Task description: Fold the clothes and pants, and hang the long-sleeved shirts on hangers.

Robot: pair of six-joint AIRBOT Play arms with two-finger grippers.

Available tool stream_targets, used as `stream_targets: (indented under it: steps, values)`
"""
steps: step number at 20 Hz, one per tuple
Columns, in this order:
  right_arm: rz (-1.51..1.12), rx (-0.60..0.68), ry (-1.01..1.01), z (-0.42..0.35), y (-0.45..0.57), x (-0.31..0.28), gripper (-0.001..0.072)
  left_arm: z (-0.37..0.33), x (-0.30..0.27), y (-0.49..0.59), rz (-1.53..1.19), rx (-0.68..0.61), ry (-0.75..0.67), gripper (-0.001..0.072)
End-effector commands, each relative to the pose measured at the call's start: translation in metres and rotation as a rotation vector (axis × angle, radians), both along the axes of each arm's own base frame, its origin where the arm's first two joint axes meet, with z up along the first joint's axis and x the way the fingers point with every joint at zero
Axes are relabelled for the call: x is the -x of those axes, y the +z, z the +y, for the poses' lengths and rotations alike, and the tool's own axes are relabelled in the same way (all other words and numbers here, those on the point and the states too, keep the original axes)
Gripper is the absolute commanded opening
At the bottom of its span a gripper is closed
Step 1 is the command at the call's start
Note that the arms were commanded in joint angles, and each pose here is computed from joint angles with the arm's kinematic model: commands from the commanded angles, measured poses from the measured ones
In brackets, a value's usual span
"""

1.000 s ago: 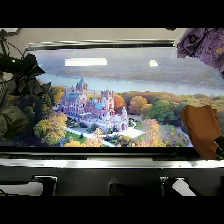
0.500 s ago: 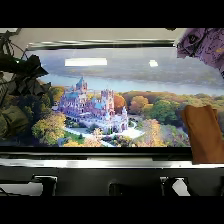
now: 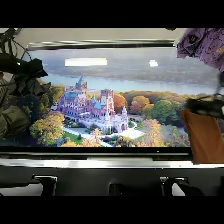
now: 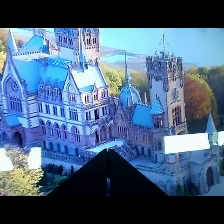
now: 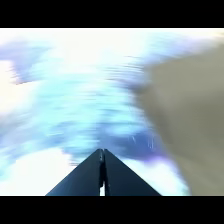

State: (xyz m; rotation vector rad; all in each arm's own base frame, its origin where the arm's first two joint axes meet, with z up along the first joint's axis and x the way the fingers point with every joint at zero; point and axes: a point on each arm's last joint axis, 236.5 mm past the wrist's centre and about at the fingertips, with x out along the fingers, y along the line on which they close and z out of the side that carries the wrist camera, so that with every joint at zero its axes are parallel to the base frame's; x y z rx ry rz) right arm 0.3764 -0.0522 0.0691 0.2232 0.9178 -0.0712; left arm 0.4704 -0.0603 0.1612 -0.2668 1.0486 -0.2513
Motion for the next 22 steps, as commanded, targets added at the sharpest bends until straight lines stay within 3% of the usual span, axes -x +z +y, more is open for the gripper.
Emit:
stream_targets:
  steps: [1,6,22]
  values:
    - [-0.046,-0.020,0.266,0.107,0.008,-0.008,0.0027,0.008,0.026,-0.011,-0.007,-0.157,-0.040,0.0018]
    - [-0.035,-0.035,0.412,0.167,0.008,0.007,0.0027,-0.009,0.048,-0.010,-0.131,-0.156,-0.038,0.0019]
    - [-0.038,-0.017,0.418,0.166,0.007,0.006,0.0028,-0.009,0.052,-0.012,-0.118,-0.156,-0.043,0.0023]
